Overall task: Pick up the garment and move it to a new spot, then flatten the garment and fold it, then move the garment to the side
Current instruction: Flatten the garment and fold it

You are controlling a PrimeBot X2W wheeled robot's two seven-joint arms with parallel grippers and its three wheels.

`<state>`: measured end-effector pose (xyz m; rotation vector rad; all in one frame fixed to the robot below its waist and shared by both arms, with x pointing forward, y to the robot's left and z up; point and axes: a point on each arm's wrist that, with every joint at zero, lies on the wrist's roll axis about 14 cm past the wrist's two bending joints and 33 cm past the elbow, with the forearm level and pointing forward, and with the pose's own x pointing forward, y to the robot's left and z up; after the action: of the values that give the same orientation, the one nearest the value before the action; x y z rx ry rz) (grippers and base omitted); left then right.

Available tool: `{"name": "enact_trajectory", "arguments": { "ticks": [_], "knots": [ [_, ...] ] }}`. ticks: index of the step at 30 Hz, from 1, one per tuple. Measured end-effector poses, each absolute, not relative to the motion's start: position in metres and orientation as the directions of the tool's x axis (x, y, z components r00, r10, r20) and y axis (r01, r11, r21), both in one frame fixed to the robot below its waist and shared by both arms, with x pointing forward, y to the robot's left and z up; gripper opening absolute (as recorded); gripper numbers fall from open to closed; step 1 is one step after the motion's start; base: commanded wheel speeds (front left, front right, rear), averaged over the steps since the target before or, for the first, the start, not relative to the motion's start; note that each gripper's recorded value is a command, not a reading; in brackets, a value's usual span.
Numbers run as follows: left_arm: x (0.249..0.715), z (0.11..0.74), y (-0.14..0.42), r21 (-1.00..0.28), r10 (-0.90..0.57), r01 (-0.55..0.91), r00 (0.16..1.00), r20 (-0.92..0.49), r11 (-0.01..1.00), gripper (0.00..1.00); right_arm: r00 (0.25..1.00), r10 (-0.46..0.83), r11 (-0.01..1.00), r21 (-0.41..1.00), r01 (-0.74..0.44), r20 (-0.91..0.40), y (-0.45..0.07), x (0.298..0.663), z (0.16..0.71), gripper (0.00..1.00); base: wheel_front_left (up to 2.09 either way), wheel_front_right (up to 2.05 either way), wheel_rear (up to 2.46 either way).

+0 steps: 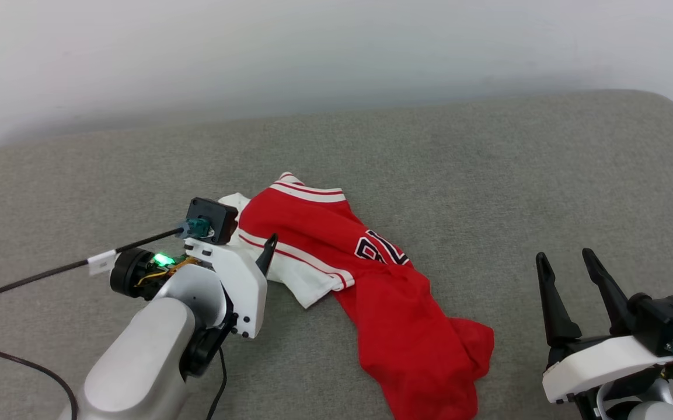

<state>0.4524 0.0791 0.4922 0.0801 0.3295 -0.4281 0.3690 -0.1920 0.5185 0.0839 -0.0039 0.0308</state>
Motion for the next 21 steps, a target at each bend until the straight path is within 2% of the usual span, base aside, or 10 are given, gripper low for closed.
{"name": "enact_trajectory", "arguments": {
  "ticks": [2, 3, 6, 14, 15, 17, 18, 21],
  "knots": [
    [0.452, 0.471, 0.072, 0.004, -0.413, 0.459, 0.803, -0.429, 0.888, 1.00, 1.000, 0.015, 0.996, 0.090, -0.014, -0.008, -0.197, 0.368, 0.513, 1.00, 0.00, 0.00, 0.00],
    [0.450, 0.450, 0.068, -0.005, -0.420, 0.490, 0.743, -0.521, 0.872, 1.00, 1.000, 0.002, 0.995, 0.097, 0.001, -0.026, -0.201, 0.368, 0.506, 1.00, 0.00, 0.00, 0.00],
    [0.448, 0.422, 0.066, -0.018, -0.408, 0.518, 0.650, -0.641, 0.855, 1.00, 0.999, -0.011, 0.995, 0.103, 0.015, -0.034, -0.205, 0.370, 0.501, 1.00, 0.00, 0.00, 0.00],
    [0.443, 0.376, 0.060, -0.068, -0.374, 0.574, 0.433, -0.820, 0.816, 1.00, 0.996, -0.052, 0.991, 0.122, 0.060, -0.070, -0.217, 0.371, 0.485, 1.00, 0.00, 0.00, 0.00],
    [0.442, 0.373, 0.058, -0.077, -0.373, 0.579, 0.412, -0.832, 0.812, 0.63, 0.996, -0.056, 0.990, 0.124, 0.064, -0.072, -0.218, 0.371, 0.484, 1.00, 0.00, 0.00, 0.00],
    [0.441, 0.370, 0.056, -0.098, -0.373, 0.579, 0.379, -0.847, 0.810, 0.14, 0.995, -0.066, 0.989, 0.126, 0.076, -0.079, -0.221, 0.369, 0.481, 1.00, 0.00, 0.00, 0.00],
    [0.441, 0.370, 0.056, -0.099, -0.373, 0.582, 0.372, -0.850, 0.807, 0.00, 0.994, -0.069, 0.989, 0.125, 0.079, -0.082, -0.222, 0.368, 0.480, 1.00, 0.00, 0.00, 0.00],
    [0.439, 0.373, 0.051, -0.102, -0.392, 0.593, 0.385, -0.835, 0.799, 0.00, 0.994, -0.074, 0.988, 0.128, 0.084, -0.080, -0.224, 0.368, 0.480, 1.00, 0.00, 0.00, 0.00]
  ]
}}
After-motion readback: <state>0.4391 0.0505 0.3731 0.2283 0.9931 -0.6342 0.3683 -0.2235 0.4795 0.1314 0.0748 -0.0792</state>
